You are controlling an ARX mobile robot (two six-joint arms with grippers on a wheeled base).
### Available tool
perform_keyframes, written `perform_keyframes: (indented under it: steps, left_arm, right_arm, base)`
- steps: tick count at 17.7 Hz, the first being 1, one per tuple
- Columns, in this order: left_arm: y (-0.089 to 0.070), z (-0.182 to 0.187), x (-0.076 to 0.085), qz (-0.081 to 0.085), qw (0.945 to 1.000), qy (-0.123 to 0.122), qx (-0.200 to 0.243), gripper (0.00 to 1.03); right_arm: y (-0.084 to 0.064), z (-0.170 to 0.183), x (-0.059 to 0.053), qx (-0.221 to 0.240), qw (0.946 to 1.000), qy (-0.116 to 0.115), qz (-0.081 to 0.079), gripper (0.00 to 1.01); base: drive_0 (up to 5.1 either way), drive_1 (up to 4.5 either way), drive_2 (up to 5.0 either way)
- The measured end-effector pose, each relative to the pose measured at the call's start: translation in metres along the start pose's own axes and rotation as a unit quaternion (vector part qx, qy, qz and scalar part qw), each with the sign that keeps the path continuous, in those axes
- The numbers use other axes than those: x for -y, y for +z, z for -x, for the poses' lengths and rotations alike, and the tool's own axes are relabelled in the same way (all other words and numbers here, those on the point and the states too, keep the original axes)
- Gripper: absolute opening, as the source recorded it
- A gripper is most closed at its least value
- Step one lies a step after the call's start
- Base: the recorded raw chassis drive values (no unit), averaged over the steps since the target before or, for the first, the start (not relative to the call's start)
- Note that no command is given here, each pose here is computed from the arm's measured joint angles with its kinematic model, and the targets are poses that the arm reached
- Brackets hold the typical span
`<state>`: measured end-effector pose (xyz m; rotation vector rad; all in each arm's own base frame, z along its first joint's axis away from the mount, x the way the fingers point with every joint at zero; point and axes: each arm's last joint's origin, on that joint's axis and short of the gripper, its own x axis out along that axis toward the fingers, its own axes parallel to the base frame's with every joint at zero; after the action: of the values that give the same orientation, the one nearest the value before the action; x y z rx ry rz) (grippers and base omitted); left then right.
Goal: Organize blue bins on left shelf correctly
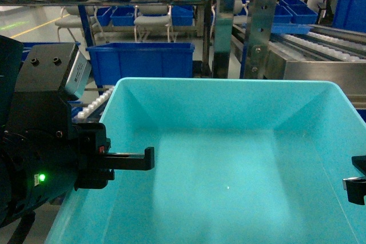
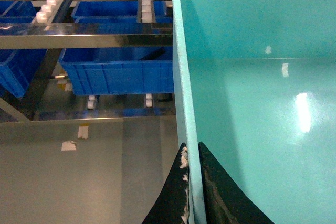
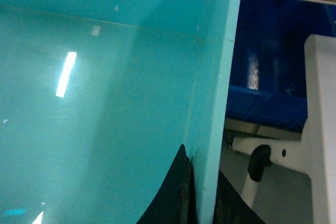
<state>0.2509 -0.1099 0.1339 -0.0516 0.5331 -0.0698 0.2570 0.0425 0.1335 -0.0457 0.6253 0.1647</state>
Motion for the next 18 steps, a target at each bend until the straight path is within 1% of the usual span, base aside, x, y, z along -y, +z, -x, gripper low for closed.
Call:
perform_keyframes:
  steps: [7,18]
  left_arm:
    - [0.0,0.0,0.0,0.0,1.0,0.0,0.0,0.02]
    - [0.0001,0.0,0.0,0.0,1.0,0.0,0.0,0.02]
  right_arm:
    - [0.0004,0.0001,0.0,0.002,1.0,0.0,0.0,0.02]
    - [0.0002,0.0,0.0,0.001,1.0,0.0,0.0,0.02]
  base:
    - [-4.3,4.3,0.6]
    - [-4.0,4.53,-0.7]
